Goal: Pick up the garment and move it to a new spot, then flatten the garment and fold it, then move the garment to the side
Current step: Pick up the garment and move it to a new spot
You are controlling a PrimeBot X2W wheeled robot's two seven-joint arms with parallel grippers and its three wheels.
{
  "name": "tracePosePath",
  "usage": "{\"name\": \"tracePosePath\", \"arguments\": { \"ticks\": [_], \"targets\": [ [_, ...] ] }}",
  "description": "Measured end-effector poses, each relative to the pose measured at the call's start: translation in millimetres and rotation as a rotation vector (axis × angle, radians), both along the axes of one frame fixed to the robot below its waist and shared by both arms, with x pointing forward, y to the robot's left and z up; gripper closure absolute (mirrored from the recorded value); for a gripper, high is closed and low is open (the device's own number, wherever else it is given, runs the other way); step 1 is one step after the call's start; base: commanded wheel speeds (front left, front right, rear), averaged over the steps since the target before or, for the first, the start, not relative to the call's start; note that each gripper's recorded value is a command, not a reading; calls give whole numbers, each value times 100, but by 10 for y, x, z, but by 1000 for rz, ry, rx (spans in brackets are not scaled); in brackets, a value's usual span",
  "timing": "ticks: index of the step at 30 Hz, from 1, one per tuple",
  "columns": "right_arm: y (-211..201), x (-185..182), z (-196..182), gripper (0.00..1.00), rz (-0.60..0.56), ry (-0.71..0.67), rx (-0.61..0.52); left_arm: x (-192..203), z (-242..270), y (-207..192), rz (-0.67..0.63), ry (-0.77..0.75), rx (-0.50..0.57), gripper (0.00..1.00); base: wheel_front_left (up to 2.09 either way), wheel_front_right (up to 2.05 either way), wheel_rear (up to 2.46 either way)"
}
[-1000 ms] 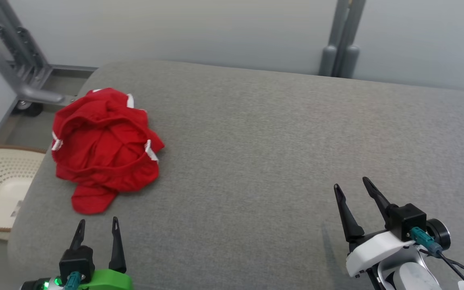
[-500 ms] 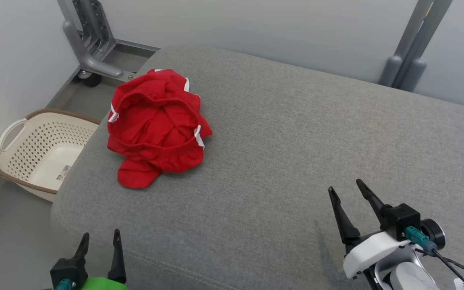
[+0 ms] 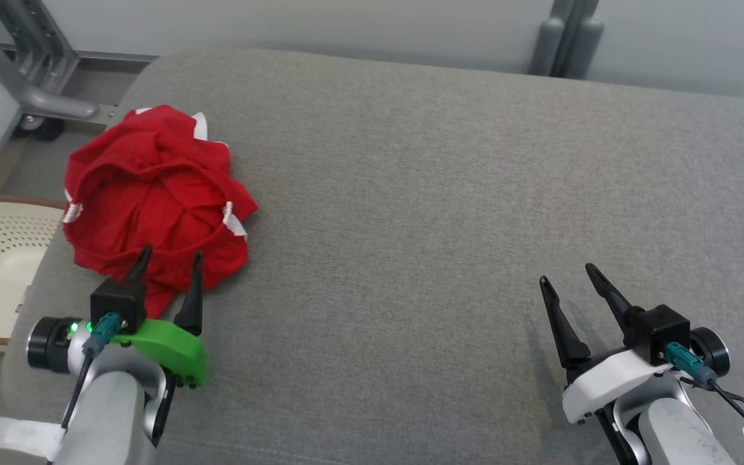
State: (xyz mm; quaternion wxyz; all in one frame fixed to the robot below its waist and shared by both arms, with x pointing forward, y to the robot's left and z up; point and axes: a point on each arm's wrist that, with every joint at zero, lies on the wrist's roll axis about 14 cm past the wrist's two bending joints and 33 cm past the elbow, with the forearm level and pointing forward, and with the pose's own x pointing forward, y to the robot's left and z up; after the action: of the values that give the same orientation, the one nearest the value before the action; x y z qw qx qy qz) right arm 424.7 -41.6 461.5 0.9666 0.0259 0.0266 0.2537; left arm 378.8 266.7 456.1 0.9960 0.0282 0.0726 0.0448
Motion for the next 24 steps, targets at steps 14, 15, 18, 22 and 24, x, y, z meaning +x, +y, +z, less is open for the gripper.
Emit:
{"name": "tracePosePath", "arguments": {
  "ticks": [14, 15, 18, 22, 24],
  "targets": [
    [-547, 46, -254, 0, -157, 72, 4, 629, -540, -307, -145, 187, 95, 6, 0, 0, 0],
    [-580, 40, -272, 0, -168, 78, 5, 665, -550, -346, -151, 187, 93, 74, 0, 0, 0],
    [-646, 23, -313, 0, -189, 92, 6, 755, -547, -513, -193, 172, 88, 100, 0, 0, 0],
    [-684, 9, -306, 0, -212, 96, 23, 881, -382, -680, -241, 105, 100, 100, 0, 0, 0],
    [-706, 7, -282, 0, -225, 94, 35, 869, -358, -740, -259, 94, 97, 100, 0, 0, 0]
  ]
}}
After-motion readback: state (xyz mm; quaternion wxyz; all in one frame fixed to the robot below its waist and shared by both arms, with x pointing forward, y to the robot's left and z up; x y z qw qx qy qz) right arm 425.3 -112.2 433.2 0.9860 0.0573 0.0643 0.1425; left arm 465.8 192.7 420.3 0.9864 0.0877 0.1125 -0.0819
